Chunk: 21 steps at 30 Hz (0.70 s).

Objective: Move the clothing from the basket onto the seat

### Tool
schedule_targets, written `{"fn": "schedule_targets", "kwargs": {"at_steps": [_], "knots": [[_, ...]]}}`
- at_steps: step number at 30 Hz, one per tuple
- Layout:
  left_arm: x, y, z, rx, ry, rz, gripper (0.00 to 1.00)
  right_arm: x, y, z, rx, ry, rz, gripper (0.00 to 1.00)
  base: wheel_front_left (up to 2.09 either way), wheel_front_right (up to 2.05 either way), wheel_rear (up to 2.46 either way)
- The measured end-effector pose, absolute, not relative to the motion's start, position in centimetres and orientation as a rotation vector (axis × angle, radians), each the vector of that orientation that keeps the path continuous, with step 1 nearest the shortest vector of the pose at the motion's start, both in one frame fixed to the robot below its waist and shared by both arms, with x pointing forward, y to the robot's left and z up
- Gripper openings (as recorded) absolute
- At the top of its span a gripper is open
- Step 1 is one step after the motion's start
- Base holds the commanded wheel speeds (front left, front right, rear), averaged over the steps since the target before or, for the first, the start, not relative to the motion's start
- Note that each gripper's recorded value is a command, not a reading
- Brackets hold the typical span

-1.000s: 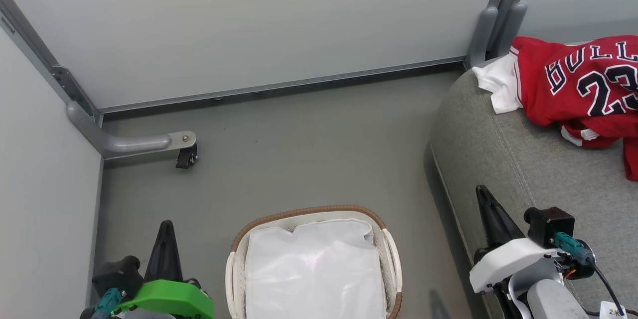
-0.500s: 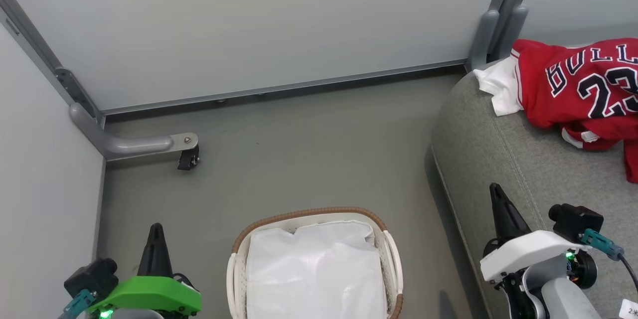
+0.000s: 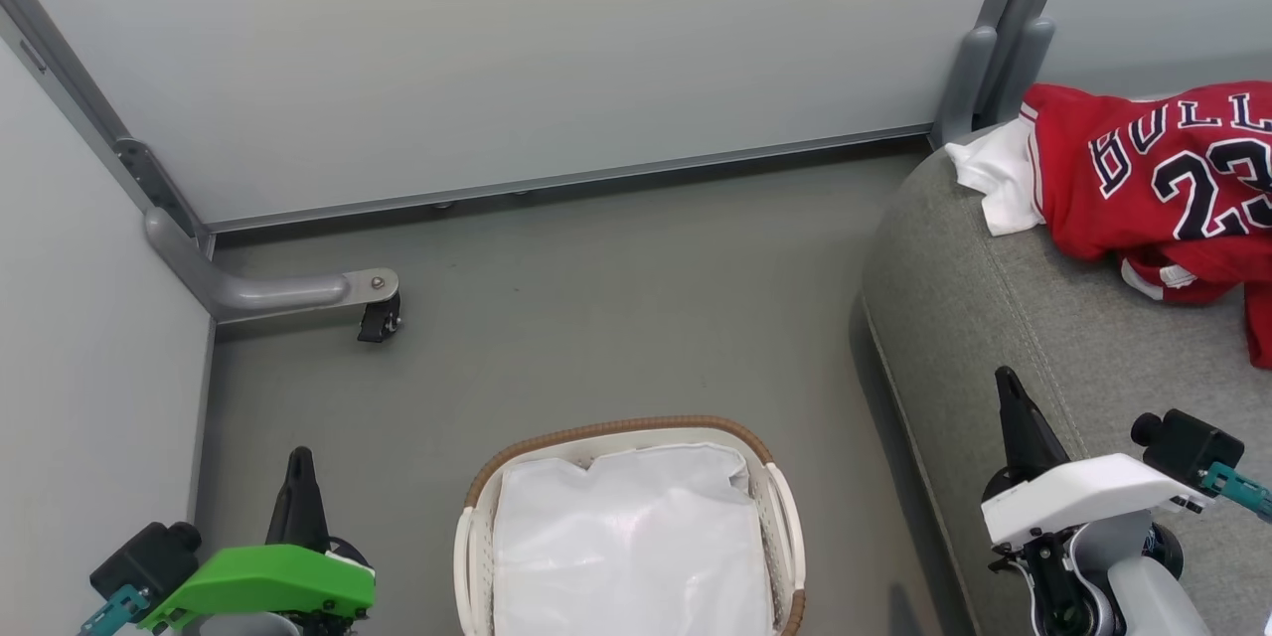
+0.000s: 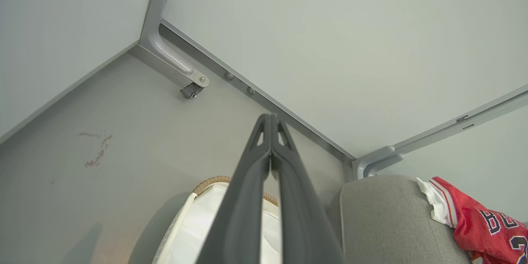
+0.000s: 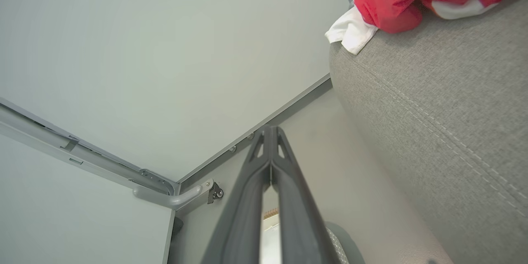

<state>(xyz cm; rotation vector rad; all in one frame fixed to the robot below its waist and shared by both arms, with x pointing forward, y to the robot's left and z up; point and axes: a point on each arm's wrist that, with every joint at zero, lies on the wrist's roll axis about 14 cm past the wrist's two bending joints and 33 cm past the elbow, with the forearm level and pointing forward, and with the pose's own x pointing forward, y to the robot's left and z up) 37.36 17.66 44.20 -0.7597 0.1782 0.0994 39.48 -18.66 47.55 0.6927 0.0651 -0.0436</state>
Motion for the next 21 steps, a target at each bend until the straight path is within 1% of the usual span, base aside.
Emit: {"fn": "schedule_targets", "kwargs": {"at_steps": [21], "knots": [[37.8, 18.3, 45.3, -1.009, 0.155, 0.11, 0.0, 39.3, -19.3, 47.9, 0.959, 0.063, -0.07, 0.0, 0.0, 0.0, 0.0]]}}
